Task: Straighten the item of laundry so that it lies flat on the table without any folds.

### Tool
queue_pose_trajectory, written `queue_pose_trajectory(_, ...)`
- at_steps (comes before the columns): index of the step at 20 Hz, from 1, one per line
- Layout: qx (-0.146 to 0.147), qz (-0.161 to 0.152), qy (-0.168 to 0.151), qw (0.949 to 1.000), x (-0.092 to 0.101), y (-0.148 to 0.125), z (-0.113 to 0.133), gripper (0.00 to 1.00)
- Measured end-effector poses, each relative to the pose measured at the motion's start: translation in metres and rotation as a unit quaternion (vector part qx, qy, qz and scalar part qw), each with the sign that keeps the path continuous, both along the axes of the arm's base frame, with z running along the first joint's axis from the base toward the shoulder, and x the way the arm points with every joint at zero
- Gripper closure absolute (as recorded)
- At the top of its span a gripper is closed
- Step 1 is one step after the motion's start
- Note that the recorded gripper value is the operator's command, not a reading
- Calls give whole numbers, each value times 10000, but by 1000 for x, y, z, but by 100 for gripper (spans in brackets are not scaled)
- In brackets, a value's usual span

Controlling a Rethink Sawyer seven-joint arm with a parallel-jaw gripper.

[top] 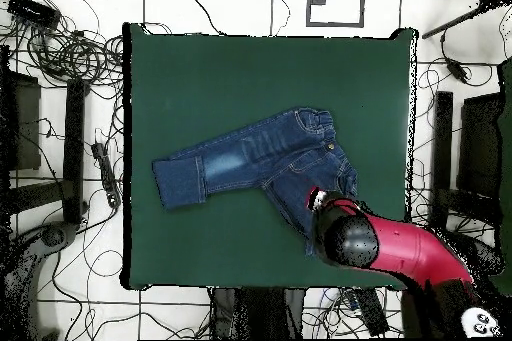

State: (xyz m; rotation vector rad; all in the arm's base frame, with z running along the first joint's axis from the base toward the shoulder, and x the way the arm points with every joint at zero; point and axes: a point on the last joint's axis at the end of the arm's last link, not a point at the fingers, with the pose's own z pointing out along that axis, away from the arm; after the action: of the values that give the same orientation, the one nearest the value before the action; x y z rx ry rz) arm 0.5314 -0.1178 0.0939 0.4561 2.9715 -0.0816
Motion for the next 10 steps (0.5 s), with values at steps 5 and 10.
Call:
queue_pose_trajectory(5,-63,-54,73,9999,-24,-42,-14,0)
queue_pose_trajectory(10,-178,114,120,9997,-57,-77,-36,0)
